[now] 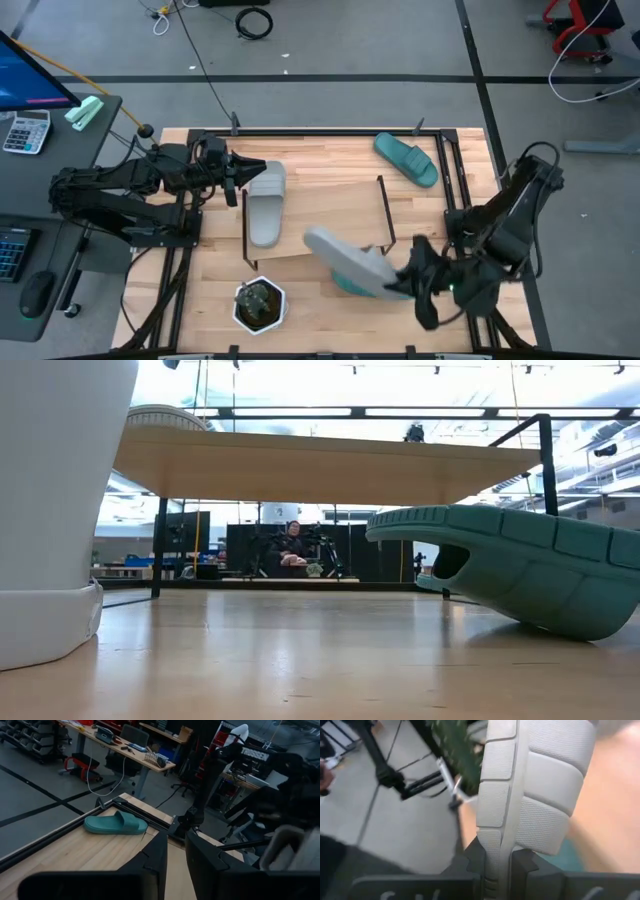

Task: Pick and place slides into the shelf
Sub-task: Put the gray slide on the shelf

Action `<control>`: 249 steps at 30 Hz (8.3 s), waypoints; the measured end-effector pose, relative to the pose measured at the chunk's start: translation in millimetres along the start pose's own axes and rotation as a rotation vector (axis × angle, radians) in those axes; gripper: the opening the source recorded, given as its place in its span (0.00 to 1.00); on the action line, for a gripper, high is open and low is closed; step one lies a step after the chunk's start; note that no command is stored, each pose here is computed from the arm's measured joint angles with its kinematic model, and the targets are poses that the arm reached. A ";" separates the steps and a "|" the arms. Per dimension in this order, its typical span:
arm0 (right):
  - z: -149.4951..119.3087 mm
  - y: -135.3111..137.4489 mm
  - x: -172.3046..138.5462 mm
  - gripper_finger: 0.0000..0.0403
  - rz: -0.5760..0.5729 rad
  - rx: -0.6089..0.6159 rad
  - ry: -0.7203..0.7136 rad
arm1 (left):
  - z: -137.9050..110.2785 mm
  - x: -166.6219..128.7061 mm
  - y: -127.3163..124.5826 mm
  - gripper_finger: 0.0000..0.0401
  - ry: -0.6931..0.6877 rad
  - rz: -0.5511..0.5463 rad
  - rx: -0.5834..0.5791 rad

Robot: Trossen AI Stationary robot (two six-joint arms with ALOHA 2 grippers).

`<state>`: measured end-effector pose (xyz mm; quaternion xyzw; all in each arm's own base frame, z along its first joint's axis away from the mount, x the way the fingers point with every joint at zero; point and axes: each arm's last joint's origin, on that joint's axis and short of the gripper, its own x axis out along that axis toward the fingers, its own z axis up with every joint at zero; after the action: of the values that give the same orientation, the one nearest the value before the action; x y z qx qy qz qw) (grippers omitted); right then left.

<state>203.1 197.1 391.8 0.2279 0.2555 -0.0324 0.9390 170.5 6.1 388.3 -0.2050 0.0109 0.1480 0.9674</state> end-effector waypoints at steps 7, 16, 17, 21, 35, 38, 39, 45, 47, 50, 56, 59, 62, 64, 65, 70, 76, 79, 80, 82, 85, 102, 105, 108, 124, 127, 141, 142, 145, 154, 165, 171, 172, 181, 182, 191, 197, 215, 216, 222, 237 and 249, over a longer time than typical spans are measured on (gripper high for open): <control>28.3 -28.1 3.4 0.11 -0.131 -0.272 -0.061 | 0.0 0.0 0.0 0.18 0.000 0.000 0.009; 56.5 -58.3 17.9 0.11 -0.259 -0.682 -0.026 | -0.1 0.2 -1.3 0.20 0.013 -0.040 0.003; 58.0 -60.1 18.9 0.11 -0.266 -0.733 -0.017 | -0.3 0.2 -1.7 0.19 0.019 -0.054 0.003; 64.2 -67.8 23.0 0.11 -0.308 -0.924 0.015 | -0.7 0.0 -3.8 0.20 0.045 -0.121 -0.002; 114.3 -109.0 44.9 0.11 -0.554 -1.475 0.056 | 23.7 -1.7 -8.6 0.19 -0.078 -0.452 -0.035; 127.2 -118.8 48.2 0.11 -0.539 -1.498 0.015 | 24.7 1.5 2.0 0.21 -0.032 -0.436 -0.085; 130.0 -122.3 48.6 0.11 -0.530 -1.501 0.011 | 25.0 2.4 6.0 0.21 -0.019 -0.422 -0.104; 140.4 -141.3 47.7 0.11 -0.537 -1.570 0.049 | 24.2 6.0 30.6 0.26 0.056 -0.271 -0.303; 142.5 -145.0 45.8 0.11 -0.541 -1.609 0.062 | 26.3 6.0 36.5 0.28 0.064 -0.251 -0.415; 145.0 -151.3 45.7 0.11 -0.511 -1.662 0.076 | 31.9 5.2 42.2 0.31 0.059 -0.255 -0.618; 150.4 -162.5 45.4 0.11 -0.486 -1.691 0.083 | 30.9 12.5 46.0 0.37 0.108 -0.244 -0.862; 151.5 -165.8 45.3 0.11 -0.478 -1.694 0.087 | 26.4 21.2 44.9 0.42 0.151 -0.234 -0.939; 152.3 -167.4 45.3 0.11 -0.468 -1.728 0.091 | 18.4 34.8 44.3 0.49 0.211 -0.206 -1.022; 152.3 -167.3 45.4 0.11 -0.459 -1.754 0.092 | 13.5 42.3 43.6 0.53 0.252 -0.193 -1.076; 152.2 -167.2 45.4 0.11 -0.454 -1.761 0.092 | 11.0 46.5 43.5 0.55 0.279 -0.191 -1.094; 153.2 -166.1 41.4 0.11 -0.455 -1.765 0.072 | 2.2 58.9 43.1 0.62 0.362 -0.180 -1.146; 155.1 -165.0 32.8 0.11 -0.469 -1.760 0.041 | 4.6 63.0 43.1 0.65 0.336 -0.211 -1.148; 156.9 -167.7 32.4 0.11 -0.480 -1.753 0.040 | 11.1 62.0 39.8 0.64 0.306 -0.281 -1.129; 157.4 -168.8 32.2 0.11 -0.480 -1.751 0.041 | 12.0 61.8 39.2 0.63 0.306 -0.293 -1.125; 159.2 -170.7 32.5 0.11 -0.478 -1.747 0.030 | 12.0 62.0 38.5 0.62 0.315 -0.305 -1.121; 162.0 -172.9 32.8 0.11 -0.481 -1.741 0.010 | 11.8 61.6 36.1 0.60 0.329 -0.331 -1.088; 165.6 -172.0 32.5 0.12 -0.436 -1.698 -0.070 | 5.1 69.5 30.9 0.50 0.356 -0.364 -0.981; 165.6 -172.5 32.5 0.13 -0.444 -1.696 -0.063 | 4.3 70.6 31.3 0.39 0.358 -0.360 -0.976; 165.8 -172.4 32.4 0.14 -0.445 -1.696 -0.065 | 5.7 70.4 31.0 0.26 0.336 -0.368 -0.949; 167.7 -171.8 31.5 0.40 -0.455 -1.659 -0.091 | 9.2 71.1 31.1 0.21 0.247 -0.366 -0.873; 167.9 -171.9 31.4 0.50 -0.461 -1.657 -0.091 | 9.7 71.4 31.7 0.18 0.223 -0.350 -0.867; 182.5 -209.3 15.4 0.76 -0.807 -1.410 0.023 | 8.9 67.8 19.6 0.18 -0.018 -0.174 -0.930; 183.4 -212.2 14.3 0.76 -0.826 -1.374 0.021 | 7.0 67.4 16.1 0.18 -0.031 -0.159 -0.949; 186.3 -222.5 10.6 0.75 -0.874 -1.229 -0.001 | 0.7 65.5 4.8 0.18 -0.067 -0.112 -0.980; 185.3 -259.4 1.5 0.71 -0.680 -0.436 -0.198 | -21.6 53.3 -26.4 0.18 -0.156 0.049 -1.017; 193.8 -286.8 39.4 0.68 0.023 0.212 -0.168 | -43.3 40.6 -48.6 0.17 -0.226 0.182 -1.026; 201.2 -309.5 69.9 0.67 0.212 0.406 -0.125 | -59.1 44.3 -58.3 0.17 -0.208 0.220 -0.997; 202.8 -313.1 73.5 0.67 0.237 0.422 -0.124 | -62.4 46.0 -59.9 0.17 -0.201 0.226 -0.988; 208.0 -338.5 85.1 0.67 0.324 0.525 -0.114 | -91.3 54.8 -66.9 0.17 -0.168 0.313 -0.987; 208.0 -338.5 85.1 0.67 0.339 0.533 -0.105 | -93.8 56.1 -66.8 0.17 -0.165 0.323 -0.977; 205.3 -328.8 98.0 0.67 0.390 0.537 -0.058 | -95.5 58.5 -66.5 0.17 -0.175 0.331 -0.972; 198.7 -347.3 118.7 0.67 0.338 0.579 -0.038 | -90.3 59.1 -70.2 0.17 -0.195 0.292 -0.971; 207.4 -341.5 148.2 0.59 0.449 0.559 -0.132 | -89.0 59.2 -70.9 0.17 -0.199 0.285 -0.950; 207.3 -342.4 148.4 0.58 0.448 0.561 -0.133 | -89.1 59.3 -70.9 0.17 -0.196 0.284 -0.950; 210.9 -342.2 146.7 0.46 0.443 0.539 -0.180 | -89.3 59.4 -71.2 0.17 -0.186 0.279 -0.952; 211.3 -340.0 148.0 0.08 0.418 0.479 -0.214 | -89.0 59.5 -71.2 0.25 -0.184 0.281 -0.916; 212.1 -344.4 145.7 0.08 0.413 0.484 -0.219 | -88.2 59.7 -71.8 0.52 -0.179 0.278 -0.863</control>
<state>367.1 -197.0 340.5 0.4864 0.0862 0.0746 0.8663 251.9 -75.0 330.9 -0.5722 -0.1078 0.2846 0.7616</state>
